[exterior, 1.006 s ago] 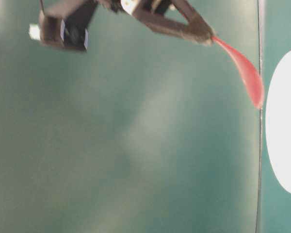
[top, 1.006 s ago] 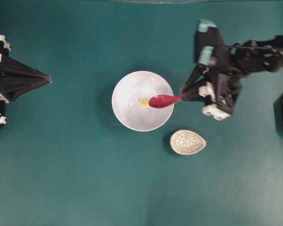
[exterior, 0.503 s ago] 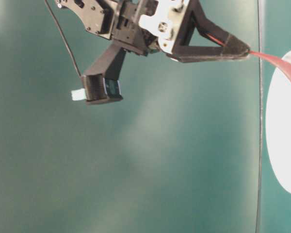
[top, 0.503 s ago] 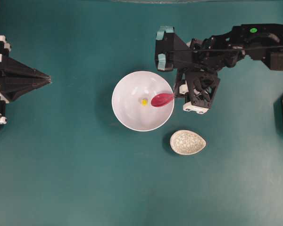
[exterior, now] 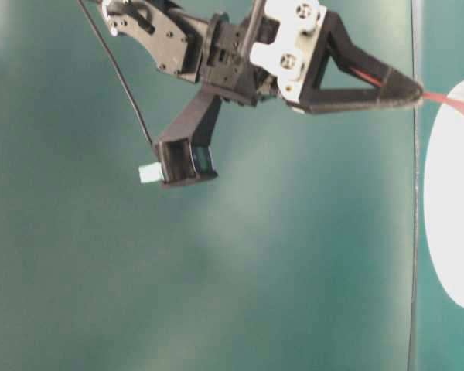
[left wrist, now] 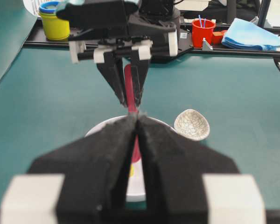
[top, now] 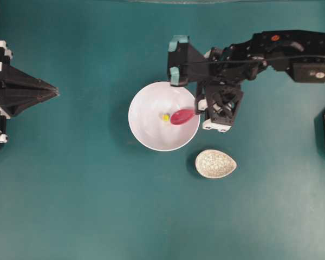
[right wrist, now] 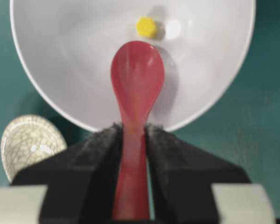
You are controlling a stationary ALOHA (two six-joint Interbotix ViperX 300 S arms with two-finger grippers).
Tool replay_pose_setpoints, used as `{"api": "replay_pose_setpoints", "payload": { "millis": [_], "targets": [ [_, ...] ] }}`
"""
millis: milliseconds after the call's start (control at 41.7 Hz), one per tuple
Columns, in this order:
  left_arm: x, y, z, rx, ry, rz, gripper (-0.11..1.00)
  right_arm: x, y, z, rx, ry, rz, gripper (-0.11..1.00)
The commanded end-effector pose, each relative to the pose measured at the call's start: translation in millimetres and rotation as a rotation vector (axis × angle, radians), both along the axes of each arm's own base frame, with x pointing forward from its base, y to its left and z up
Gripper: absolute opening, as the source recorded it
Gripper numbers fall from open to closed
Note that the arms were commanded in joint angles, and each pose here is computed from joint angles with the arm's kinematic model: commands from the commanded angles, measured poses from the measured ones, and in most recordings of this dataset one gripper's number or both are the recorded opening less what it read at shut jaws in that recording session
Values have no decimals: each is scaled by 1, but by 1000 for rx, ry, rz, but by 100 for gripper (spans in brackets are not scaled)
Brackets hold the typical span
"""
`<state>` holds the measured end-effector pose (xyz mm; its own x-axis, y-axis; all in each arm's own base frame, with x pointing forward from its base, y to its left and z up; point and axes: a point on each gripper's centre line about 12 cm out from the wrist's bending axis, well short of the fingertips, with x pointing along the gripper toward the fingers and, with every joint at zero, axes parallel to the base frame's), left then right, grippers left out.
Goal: Scoop the yellow hexagonal prism block from the bowl with a spoon using the right arm.
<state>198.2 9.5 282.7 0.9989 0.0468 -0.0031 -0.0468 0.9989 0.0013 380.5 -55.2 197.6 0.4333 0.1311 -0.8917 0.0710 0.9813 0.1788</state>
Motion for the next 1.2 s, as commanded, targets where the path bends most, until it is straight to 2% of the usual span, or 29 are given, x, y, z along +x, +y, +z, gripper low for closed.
{"api": "replay_pose_setpoints", "payload": {
  "millis": [0, 1174],
  "targets": [
    [3, 0, 10, 4, -27, 1, 9, 9, -2, 14, -13, -50, -1, 25],
    [2, 0, 12, 6, -35, 1, 9, 30, -4, 6, -52, -142, -23, 25]
  ]
}}
